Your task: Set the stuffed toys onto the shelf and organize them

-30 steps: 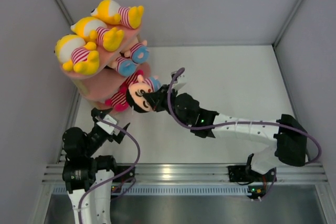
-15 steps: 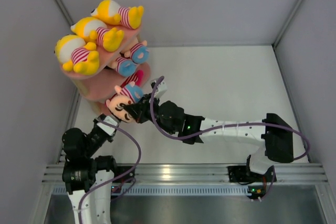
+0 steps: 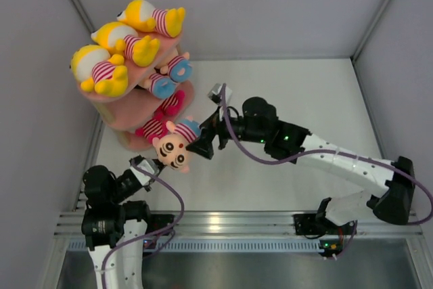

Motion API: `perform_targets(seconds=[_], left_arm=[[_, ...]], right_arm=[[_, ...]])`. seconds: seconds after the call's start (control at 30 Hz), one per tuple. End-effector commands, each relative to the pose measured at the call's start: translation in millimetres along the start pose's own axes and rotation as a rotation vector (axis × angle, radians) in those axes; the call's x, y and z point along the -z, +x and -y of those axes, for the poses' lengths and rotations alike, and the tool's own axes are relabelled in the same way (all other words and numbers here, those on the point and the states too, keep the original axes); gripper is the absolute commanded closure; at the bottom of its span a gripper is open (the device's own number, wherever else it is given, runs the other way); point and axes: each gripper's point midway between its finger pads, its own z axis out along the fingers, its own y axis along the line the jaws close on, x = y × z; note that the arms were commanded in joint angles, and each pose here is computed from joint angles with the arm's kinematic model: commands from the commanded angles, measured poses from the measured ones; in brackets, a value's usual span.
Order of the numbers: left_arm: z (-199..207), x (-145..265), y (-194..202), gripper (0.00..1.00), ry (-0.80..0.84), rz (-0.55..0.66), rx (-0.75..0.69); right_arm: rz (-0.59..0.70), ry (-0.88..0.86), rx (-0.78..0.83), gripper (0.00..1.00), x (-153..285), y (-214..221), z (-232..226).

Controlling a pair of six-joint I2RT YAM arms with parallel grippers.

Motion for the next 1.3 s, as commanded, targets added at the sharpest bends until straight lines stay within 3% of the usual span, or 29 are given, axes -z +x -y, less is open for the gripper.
perform_targets(seconds=[0.0, 0.13, 0.3, 0.63, 0.7, 0.73, 0.8, 0.83, 0.87, 0.9, 0.93, 1.0, 1.1, 1.17, 1.27], left_arm=[[35, -7, -19, 0.96, 0.259, 0.126, 0.009], [39, -14, -22, 0.96, 0.366, 0.141, 0.065], [39, -17, -25, 0.97, 0.420, 0.147, 0.111], [45, -13, -40, 0.98, 0.484, 0.165, 0.192], [44, -14, -39, 0.98, 0.479, 0.162, 0.192], [44, -14, -40, 0.98, 0.480, 0.163, 0.194], [44, -13, -42, 0.98, 0.482, 0.166, 0.190], [43, -13, -42, 0.98, 0.476, 0.163, 0.190], [42, -14, -40, 0.98, 0.466, 0.156, 0.192], [39, -15, -38, 0.91, 0.445, 0.141, 0.199], [30, -19, -31, 0.78, 0.382, 0.102, 0.199], [14, -20, -23, 0.37, 0.269, 0.045, 0.200], [-25, -15, -6, 0.10, -0.008, -0.070, 0.210], [-57, -2, 5, 0.07, -0.224, -0.144, 0.208], [-80, 22, -4, 0.02, -0.448, -0.135, 0.253]], right_arm=[[-0.078, -0.056, 0.087, 0.01, 62, -23, -1], [-0.111, -0.039, 0.033, 0.01, 85, -19, 28], [-0.132, -0.149, -0.038, 0.00, 87, 7, 25], [-0.137, -0.187, -0.116, 0.01, 60, 24, 36], [-0.135, -0.205, -0.131, 0.04, 55, 25, 36], [-0.144, -0.216, -0.145, 0.09, 54, 27, 35], [-0.121, -0.231, -0.141, 0.37, 51, 23, 34], [-0.127, -0.228, -0.166, 0.68, 50, 27, 35], [-0.124, -0.228, -0.172, 0.87, 50, 27, 35], [-0.113, -0.227, -0.169, 1.00, 51, 24, 34], [-0.107, -0.213, -0.179, 1.00, 51, 25, 35], [-0.076, -0.204, -0.177, 1.00, 56, 18, 34], [0.003, -0.169, -0.216, 1.00, 59, 5, 34], [0.073, -0.101, -0.289, 1.00, 59, -4, 44], [0.186, 0.010, -0.334, 1.00, 63, -20, 55]])
